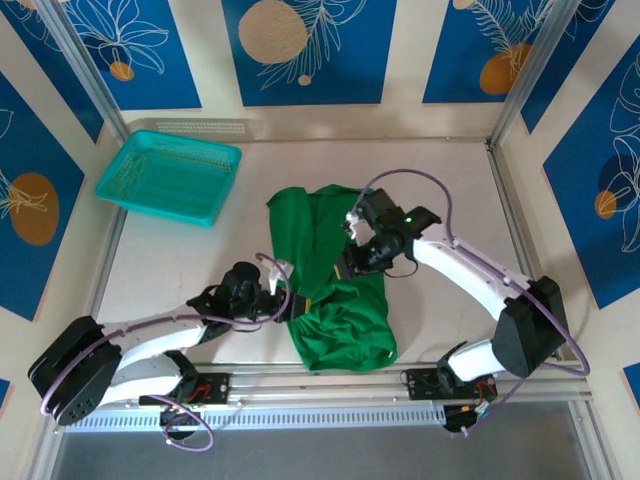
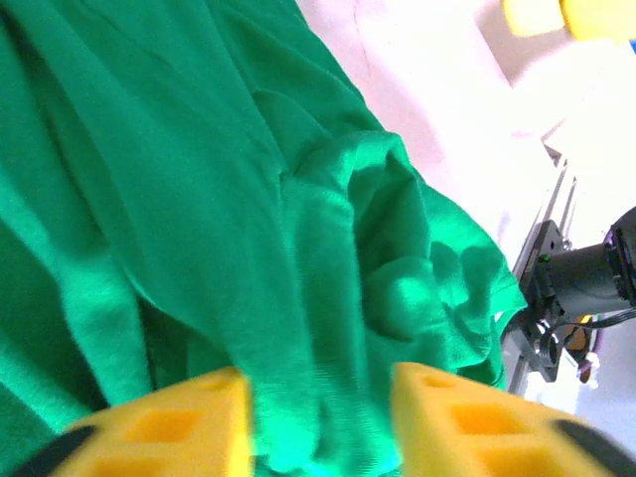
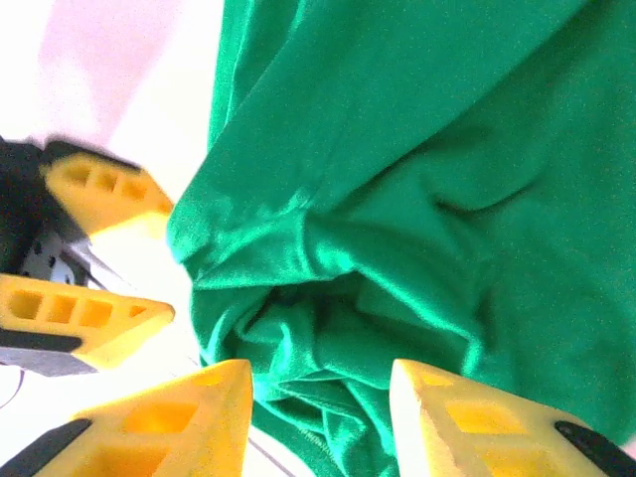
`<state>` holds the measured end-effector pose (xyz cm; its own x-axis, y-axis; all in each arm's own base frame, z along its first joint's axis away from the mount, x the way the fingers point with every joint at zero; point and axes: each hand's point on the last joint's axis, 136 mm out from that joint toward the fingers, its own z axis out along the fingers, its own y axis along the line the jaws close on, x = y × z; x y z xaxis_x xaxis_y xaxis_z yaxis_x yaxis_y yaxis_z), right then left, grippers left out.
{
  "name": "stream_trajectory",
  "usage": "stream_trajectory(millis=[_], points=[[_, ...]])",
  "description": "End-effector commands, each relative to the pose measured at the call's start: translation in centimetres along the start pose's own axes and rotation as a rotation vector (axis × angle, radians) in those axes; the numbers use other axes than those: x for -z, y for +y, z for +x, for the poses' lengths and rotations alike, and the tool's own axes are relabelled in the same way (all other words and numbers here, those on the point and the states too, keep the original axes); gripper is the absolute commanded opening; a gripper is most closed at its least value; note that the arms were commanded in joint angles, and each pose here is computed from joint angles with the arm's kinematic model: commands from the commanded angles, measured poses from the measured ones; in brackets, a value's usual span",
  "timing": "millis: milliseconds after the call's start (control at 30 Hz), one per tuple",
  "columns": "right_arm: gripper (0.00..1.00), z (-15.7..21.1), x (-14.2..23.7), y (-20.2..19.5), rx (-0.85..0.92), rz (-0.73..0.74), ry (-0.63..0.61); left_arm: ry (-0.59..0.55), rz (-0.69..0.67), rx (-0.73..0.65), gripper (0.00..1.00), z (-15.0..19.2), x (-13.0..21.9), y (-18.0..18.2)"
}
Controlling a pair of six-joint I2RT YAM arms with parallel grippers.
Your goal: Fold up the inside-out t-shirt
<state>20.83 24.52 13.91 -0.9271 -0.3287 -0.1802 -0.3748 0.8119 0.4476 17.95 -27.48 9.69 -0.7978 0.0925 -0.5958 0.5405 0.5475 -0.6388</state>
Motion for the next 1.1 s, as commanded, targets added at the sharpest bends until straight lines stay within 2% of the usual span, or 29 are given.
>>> stream_trajectory(millis=[0, 100, 267, 300, 367, 500, 600, 733, 800, 1000, 1067], points=[[0.42, 3.1, -3.2, 0.5, -0.039, 0.009, 0.143, 0.011, -0.026, 0.002, 0.53, 0.8, 0.4, 0.7], [0.42, 2.7, -5.5, -0.1, -0.031, 0.054, 0.136, 0.009, -0.030, -0.008, 0.54, 0.6, 0.7, 0.5], [0.41, 0.2, -6.8, -0.3, 0.005, 0.134, 0.085, 0.046, -0.003, 0.001, 0.54, 1.6, 1.2, 0.0], [0.38, -0.2, -7.0, -0.5, 0.013, 0.145, 0.076, 0.051, -0.002, 0.002, 0.54, 1.8, 1.4, 0.0], [0.20, -0.7, -7.0, -0.5, 0.028, 0.153, 0.066, 0.054, -0.004, 0.004, 0.54, 2.1, 1.8, -0.1], [0.00, -0.9, -6.6, 0.6, 0.065, 0.129, 0.062, 0.017, -0.012, 0.005, 0.54, 1.7, 2.8, -0.3], [0.00, -0.5, -6.2, 1.5, 0.067, 0.087, 0.079, -0.021, -0.013, 0.011, 0.55, 1.0, 3.1, -0.6], [0.00, 1.1, -4.4, 4.8, 0.107, -0.065, 0.112, -0.053, -0.045, 0.061, 0.64, 0.1, 3.0, -0.2], [0.00, 2.2, -3.0, 6.2, 0.160, -0.123, 0.110, -0.061, -0.062, 0.087, 0.66, -0.2, 2.8, 0.1], [0.00, 7.9, -1.9, 8.0, 0.320, -0.324, 0.138, -0.036, -0.068, 0.126, 0.66, -0.7, 0.9, 0.5], [0.10, 9.1, -2.8, 7.4, 0.311, -0.335, 0.157, -0.016, -0.058, 0.133, 0.64, -0.5, 0.0, 0.5]])
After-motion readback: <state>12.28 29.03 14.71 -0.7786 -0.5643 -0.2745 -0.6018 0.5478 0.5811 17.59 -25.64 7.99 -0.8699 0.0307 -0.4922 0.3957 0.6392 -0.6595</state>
